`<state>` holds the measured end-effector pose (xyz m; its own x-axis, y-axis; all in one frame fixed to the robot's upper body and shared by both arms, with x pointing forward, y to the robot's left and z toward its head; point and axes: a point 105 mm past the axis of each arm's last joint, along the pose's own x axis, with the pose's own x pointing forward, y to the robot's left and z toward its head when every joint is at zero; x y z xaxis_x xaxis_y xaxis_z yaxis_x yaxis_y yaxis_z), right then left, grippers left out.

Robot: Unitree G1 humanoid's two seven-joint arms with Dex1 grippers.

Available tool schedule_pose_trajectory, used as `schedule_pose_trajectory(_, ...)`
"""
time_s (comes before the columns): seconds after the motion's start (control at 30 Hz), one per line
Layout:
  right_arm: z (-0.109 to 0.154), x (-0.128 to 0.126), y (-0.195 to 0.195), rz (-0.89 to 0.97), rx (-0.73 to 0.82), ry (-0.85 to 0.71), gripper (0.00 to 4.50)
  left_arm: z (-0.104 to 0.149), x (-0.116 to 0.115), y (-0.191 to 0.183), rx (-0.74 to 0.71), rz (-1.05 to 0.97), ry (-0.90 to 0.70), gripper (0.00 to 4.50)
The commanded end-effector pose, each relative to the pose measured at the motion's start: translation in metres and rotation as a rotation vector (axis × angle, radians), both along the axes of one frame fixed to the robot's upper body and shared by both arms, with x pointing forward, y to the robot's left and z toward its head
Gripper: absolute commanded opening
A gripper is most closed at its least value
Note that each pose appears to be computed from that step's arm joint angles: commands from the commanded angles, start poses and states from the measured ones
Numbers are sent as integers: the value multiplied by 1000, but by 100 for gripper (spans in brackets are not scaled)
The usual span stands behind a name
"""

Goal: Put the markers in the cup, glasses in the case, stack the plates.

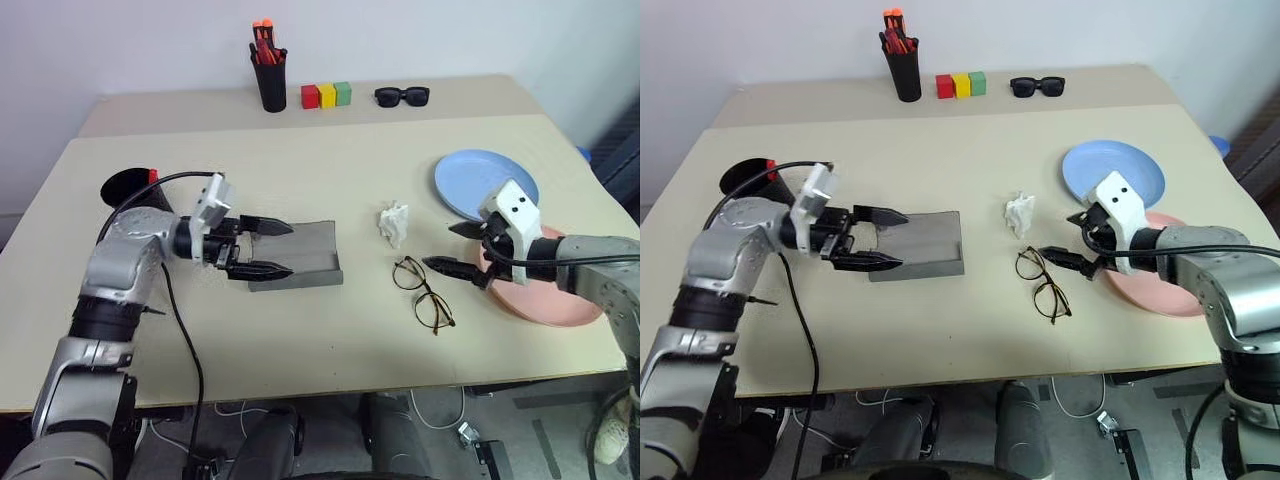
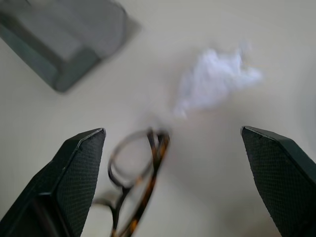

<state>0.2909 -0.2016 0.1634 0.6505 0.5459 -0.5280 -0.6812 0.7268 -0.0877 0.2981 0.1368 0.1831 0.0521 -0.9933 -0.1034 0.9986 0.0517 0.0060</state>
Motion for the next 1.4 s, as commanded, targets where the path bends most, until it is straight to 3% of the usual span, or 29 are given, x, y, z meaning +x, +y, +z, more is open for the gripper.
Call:
schedule_pose_trajectory(0.03,-1,-19,11,-6,13,70,450,16,-15,12,-80,17,-39,447)
schedule_pose_trajectory(0.2,-13,-14,11,-122,35,114,450,10,-24,19,-95,63,-27,447)
schedule_pose_trajectory(0.3,-16,-11,12,-161,58,135,361,9,-27,16,-101,77,-24,450)
schedule_pose_trajectory(0.4,-24,-12,13,-162,39,161,219,10,-29,12,-106,80,-11,450)
schedule_pose_trajectory(0.8,-33,-12,6,-175,-14,191,219,10,-32,11,-115,96,4,450)
schedule_pose_trajectory(0.9,-37,-12,4,-184,-15,204,133,9,-32,9,-115,100,2,450)
schedule_pose_trajectory(0.97,-38,-12,6,-180,-11,210,34,8,-32,9,-113,102,8,450)
schedule_pose_trajectory(1.0,-39,-11,7,-178,-7,211,5,8,-32,9,-111,103,9,450)
schedule_pose_trajectory(1.17,-35,-8,11,-159,-11,184,5,9,-30,11,-108,111,16,450)
schedule_pose_trajectory(1.4,32,0,44,41,87,21,5,10,-28,21,-125,167,26,450)
